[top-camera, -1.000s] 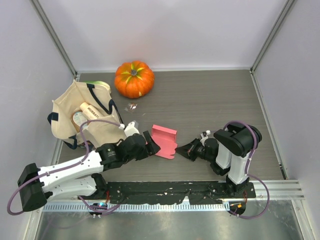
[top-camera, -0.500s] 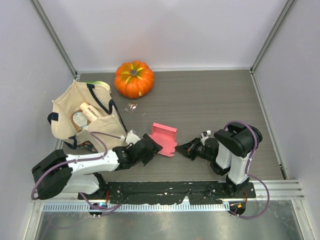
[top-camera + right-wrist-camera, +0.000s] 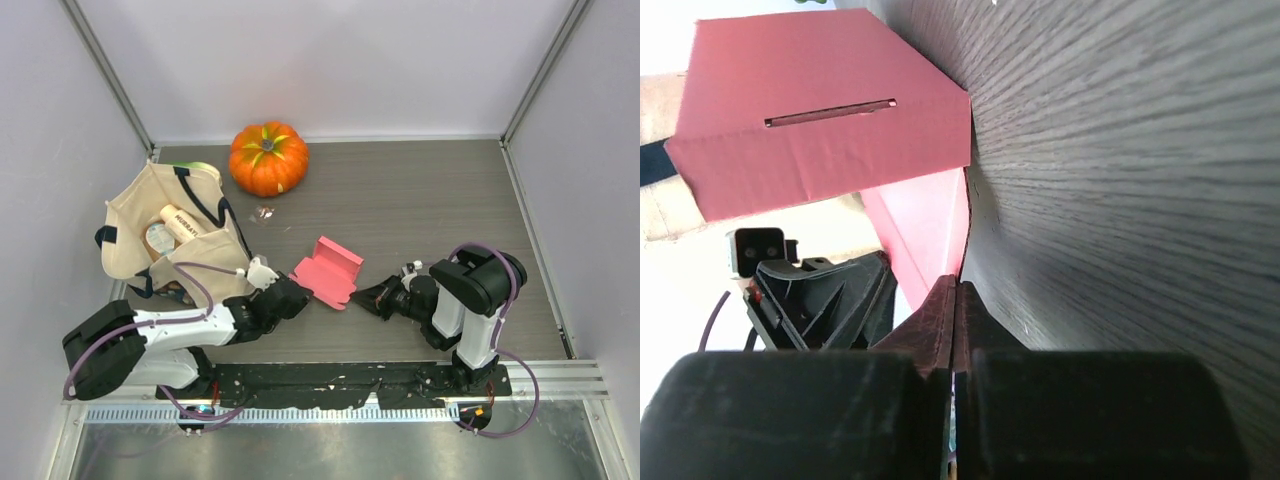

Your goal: Fold the paper box

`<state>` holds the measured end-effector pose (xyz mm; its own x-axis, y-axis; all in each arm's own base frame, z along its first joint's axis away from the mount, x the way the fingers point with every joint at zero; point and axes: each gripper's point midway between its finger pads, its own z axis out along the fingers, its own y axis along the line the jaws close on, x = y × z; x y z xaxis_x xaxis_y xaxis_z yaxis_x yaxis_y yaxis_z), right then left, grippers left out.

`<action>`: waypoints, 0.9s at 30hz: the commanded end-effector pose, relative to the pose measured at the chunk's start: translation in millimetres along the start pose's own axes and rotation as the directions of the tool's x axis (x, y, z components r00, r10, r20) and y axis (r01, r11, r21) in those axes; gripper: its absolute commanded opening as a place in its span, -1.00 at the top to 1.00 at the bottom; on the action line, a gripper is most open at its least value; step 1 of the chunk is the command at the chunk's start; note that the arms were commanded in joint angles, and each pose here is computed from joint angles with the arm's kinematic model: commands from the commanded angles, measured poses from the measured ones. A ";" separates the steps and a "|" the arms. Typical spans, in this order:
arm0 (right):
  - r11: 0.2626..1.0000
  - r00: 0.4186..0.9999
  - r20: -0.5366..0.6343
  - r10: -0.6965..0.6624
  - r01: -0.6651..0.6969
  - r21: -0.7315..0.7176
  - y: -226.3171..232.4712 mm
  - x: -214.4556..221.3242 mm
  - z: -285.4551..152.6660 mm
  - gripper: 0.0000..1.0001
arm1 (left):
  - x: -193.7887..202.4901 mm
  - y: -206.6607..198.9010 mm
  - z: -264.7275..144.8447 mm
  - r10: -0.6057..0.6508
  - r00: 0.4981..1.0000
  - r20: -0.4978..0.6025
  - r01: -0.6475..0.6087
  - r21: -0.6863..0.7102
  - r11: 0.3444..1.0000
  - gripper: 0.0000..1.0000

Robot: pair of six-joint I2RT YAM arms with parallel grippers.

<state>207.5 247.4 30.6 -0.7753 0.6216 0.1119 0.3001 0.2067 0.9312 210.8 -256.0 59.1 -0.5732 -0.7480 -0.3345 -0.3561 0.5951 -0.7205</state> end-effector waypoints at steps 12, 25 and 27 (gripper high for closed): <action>0.931 0.929 -0.077 -0.362 0.365 0.028 5.3 15.6 -29.3 -0.25 | -60.1 -36.8 -44.3 0.616 0.786 0.060 -0.603 -0.150 0.784 1.00; 0.346 0.388 -0.094 -0.917 0.890 0.297 80.9 -17.5 -53.1 -0.67 | -31.2 -49.0 -61.6 0.537 0.843 -0.014 -0.533 0.103 0.840 0.27; 0.220 0.277 -0.137 -0.951 0.918 0.329 89.4 -16.2 -44.7 -0.71 | -30.1 -47.7 -64.5 0.542 0.840 -0.015 -0.536 0.130 0.834 0.18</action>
<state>208.4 227.2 116.7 -0.7233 0.1508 -0.6739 -0.3430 0.7685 0.5402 199.8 -235.0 132.8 -0.6914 -0.2884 -0.6625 0.0479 0.8966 -0.4403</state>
